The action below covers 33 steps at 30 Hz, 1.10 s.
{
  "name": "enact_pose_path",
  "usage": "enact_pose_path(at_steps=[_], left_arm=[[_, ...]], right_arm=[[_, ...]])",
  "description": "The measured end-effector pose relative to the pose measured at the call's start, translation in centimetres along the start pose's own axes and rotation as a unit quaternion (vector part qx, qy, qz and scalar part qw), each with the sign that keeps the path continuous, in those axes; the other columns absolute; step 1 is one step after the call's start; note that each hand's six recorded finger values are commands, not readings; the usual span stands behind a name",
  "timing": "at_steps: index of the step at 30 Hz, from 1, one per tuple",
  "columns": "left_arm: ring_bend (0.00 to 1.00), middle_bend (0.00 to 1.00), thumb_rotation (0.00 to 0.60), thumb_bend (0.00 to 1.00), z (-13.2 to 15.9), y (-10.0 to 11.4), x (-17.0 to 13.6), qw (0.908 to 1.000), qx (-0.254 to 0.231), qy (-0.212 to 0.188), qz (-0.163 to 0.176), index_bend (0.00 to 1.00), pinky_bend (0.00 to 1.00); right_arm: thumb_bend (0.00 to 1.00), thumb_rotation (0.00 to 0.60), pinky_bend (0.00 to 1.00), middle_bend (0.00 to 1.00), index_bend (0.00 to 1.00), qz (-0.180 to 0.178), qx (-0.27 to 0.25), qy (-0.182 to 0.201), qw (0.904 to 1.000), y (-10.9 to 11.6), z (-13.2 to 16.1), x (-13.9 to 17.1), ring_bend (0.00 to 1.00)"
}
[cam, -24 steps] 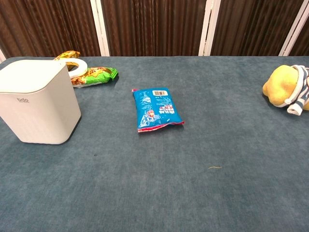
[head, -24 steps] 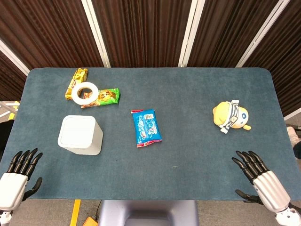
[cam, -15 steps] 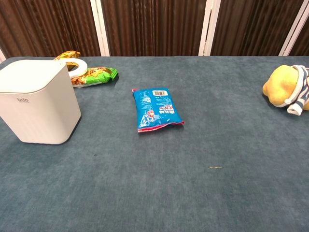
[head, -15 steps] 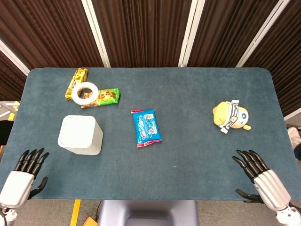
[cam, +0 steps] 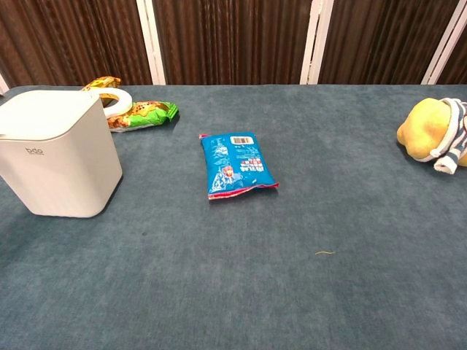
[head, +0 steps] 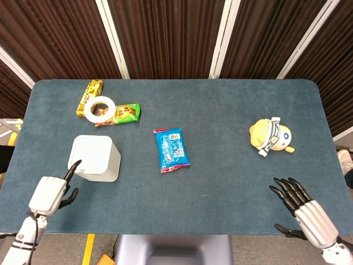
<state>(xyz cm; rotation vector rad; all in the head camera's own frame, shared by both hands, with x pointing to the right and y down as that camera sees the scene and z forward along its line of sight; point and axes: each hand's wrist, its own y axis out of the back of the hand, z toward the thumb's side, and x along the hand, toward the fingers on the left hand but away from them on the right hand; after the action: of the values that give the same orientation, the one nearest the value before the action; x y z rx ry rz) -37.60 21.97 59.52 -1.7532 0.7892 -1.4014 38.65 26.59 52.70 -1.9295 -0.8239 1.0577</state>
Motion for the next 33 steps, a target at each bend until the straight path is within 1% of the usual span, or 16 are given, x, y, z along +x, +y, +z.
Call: enact_pose_path(at_steps=[3, 8, 14, 18, 19, 21, 22, 23, 25, 26, 27, 29, 30, 31, 32, 33], left_arm=[[1.0, 1.0, 0.6, 0.42, -0.1, -0.3, 0.8, 0.9997, 0.009, 0.011, -0.02, 0.0, 1.0], [1.0, 1.0, 0.6, 0.42, -0.2, -0.8, 1.3, 0.9988, 0.018, 0.015, -0.042, 0.01, 1.0], [1.0, 1.0, 0.6, 0.42, -0.7, -1.9, 1.1, 0.9968, 0.027, 0.025, -0.07, 0.11, 1.0], [1.0, 1.0, 0.6, 0.42, -0.8, -2.6, 1.0, 0.9953, 0.03, 0.023, -0.089, 0.15, 1.0], [1.0, 1.0, 0.6, 0.42, -0.8, -2.7, 1.0, 0.9951, 0.031, 0.022, -0.092, 0.14, 1.0], [0.99, 0.99, 0.6, 0.42, -0.8, -2.7, 1.1, 0.9952, 0.03, 0.02, -0.091, 0.06, 1.0], [0.97, 0.97, 0.6, 0.42, -0.7, -2.5, 1.1, 0.9956, 0.029, 0.019, -0.087, 0.03, 1.0], [0.93, 0.91, 0.6, 0.42, -0.6, -2.3, 1.1, 0.9962, 0.027, 0.018, -0.08, 0.01, 1.0], [0.84, 0.78, 0.6, 0.42, -0.5, -1.4, 1.2, 0.9983, 0.023, 0.014, -0.052, 0.0, 0.99], [0.81, 0.73, 0.6, 0.42, -0.4, -0.9, 1.2, 0.9991, 0.022, 0.011, -0.035, 0.0, 0.98], [0.78, 0.7, 0.6, 0.42, -0.2, -0.1, 1.2, 0.9997, 0.021, 0.007, -0.008, 0.0, 0.95], [0.7, 0.62, 0.6, 0.42, 0.0, 1.4, 0.9, 0.9992, 0.017, -0.001, 0.036, 0.0, 0.85], [0.63, 0.57, 0.6, 0.42, 0.1, 2.3, 0.4, 0.9977, 0.015, -0.006, 0.067, 0.0, 0.78], [0.59, 0.53, 0.6, 0.42, 0.2, 3.0, -0.1, 0.9961, 0.013, -0.011, 0.087, 0.0, 0.72], [0.49, 0.46, 0.6, 0.42, 0.3, 3.6, -0.8, 0.9943, 0.01, -0.016, 0.105, 0.0, 0.62], [0.36, 0.36, 0.6, 0.42, 0.3, 4.0, -1.9, 0.9925, 0.008, -0.021, 0.12, 0.0, 0.47]], right_arm=[[0.13, 0.6, 0.0, 0.0, 0.0, 0.001, 0.0, -0.001, 1.0, -0.1, 0.0, -0.1, 0.0], [0.13, 0.6, 0.0, 0.0, 0.0, 0.003, 0.0, -0.002, 1.0, -0.2, -0.1, -0.2, 0.0], [0.13, 0.6, 0.0, 0.0, 0.0, 0.002, 0.001, -0.004, 1.0, -0.2, -0.1, -0.2, 0.0], [0.13, 0.6, 0.0, 0.0, 0.0, 0.003, 0.003, -0.005, 1.0, -0.3, -0.1, -0.2, 0.0], [0.13, 0.6, 0.0, 0.0, 0.0, 0.003, 0.003, -0.005, 1.0, -0.3, -0.1, -0.2, 0.0], [0.13, 0.6, 0.0, 0.0, 0.0, 0.003, 0.003, -0.005, 1.0, -0.3, -0.1, -0.2, 0.0], [0.13, 0.6, 0.0, 0.0, 0.0, 0.002, 0.003, -0.005, 1.0, -0.2, -0.1, -0.2, 0.0], [0.13, 0.6, 0.0, 0.0, 0.0, 0.001, 0.002, -0.005, 1.0, -0.2, -0.1, -0.2, 0.0], [0.13, 0.6, 0.0, 0.0, 0.0, -0.001, 0.002, -0.005, 1.0, -0.1, -0.1, -0.1, 0.0], [0.13, 0.6, 0.0, 0.0, 0.0, -0.001, 0.003, -0.005, 1.0, 0.0, -0.1, -0.1, 0.0], [0.13, 0.6, 0.0, 0.0, 0.0, -0.001, 0.003, -0.005, 1.0, 0.0, -0.1, -0.1, 0.0], [0.13, 0.6, 0.0, 0.0, 0.0, 0.0, 0.005, -0.004, 1.0, 0.0, 0.0, 0.0, 0.0], [0.13, 0.6, 0.0, 0.0, 0.0, 0.0, 0.005, -0.004, 1.0, 0.0, 0.0, 0.0, 0.0], [0.13, 0.6, 0.0, 0.0, 0.0, 0.0, 0.005, -0.004, 1.0, 0.0, 0.0, 0.1, 0.0], [0.13, 0.6, 0.0, 0.0, 0.0, 0.0, 0.005, -0.004, 1.0, 0.1, 0.0, 0.1, 0.0], [0.13, 0.6, 0.0, 0.0, 0.0, 0.0, 0.004, -0.003, 1.0, 0.1, 0.0, 0.1, 0.0]])
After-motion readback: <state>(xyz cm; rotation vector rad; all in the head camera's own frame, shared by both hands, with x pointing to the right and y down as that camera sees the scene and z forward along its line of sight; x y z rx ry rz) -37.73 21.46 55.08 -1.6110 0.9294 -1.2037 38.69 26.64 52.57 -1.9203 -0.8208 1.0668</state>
